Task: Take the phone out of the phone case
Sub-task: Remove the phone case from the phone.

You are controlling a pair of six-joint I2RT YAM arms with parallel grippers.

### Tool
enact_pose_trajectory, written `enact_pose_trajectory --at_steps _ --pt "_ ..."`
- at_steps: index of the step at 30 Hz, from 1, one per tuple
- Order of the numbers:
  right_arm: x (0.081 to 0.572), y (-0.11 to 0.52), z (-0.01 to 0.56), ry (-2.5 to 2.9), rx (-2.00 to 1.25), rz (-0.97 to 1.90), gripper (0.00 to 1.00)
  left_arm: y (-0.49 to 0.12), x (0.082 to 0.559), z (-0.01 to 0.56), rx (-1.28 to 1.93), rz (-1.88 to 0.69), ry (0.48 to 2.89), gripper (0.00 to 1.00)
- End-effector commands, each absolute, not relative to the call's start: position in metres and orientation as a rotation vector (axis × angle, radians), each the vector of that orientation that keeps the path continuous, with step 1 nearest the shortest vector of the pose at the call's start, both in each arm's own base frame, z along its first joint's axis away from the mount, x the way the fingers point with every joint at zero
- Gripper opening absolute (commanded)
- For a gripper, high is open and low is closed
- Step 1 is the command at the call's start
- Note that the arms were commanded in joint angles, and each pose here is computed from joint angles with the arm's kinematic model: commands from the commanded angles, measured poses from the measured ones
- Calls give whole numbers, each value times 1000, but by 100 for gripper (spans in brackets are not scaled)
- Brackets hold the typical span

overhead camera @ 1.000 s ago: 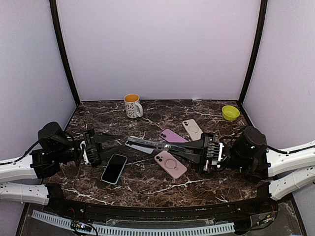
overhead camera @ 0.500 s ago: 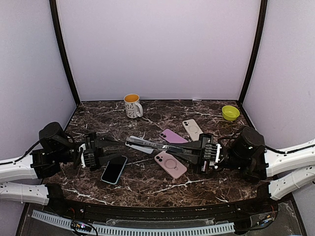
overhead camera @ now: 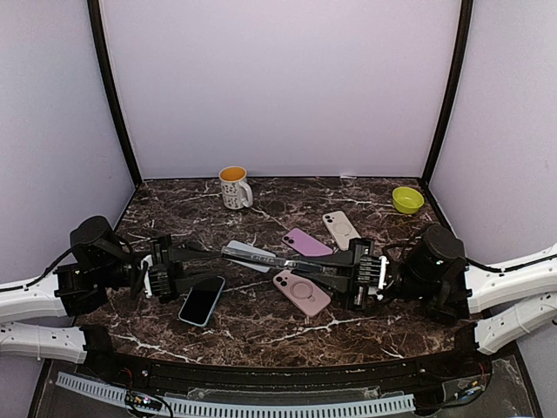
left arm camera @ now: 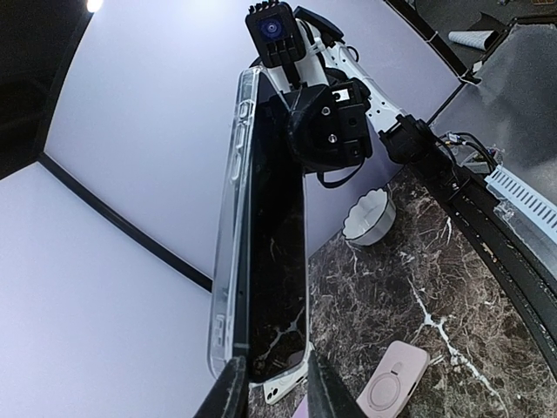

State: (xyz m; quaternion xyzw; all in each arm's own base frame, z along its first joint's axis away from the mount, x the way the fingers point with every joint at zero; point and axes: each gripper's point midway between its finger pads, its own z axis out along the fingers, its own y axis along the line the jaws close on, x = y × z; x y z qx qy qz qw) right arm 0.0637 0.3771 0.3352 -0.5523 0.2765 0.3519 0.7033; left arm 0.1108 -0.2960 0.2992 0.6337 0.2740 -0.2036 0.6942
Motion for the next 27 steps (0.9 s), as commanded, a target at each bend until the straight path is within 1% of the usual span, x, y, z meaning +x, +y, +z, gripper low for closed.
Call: enact_pose_trajectory --at_steps 1,8,19,27 --pt "41 368 387 440 -1132 879 0 -297 112 296 1425 -466 624 28" --pt "28 368 385 402 -1169 950 0 -298 116 295 1422 -450 639 37" --pt "11 380 379 374 -1241 1040 0 -298 120 292 1422 -432 658 39" --pt "2 386 374 366 -1293 1093 0 -298 126 290 1410 -406 678 46"
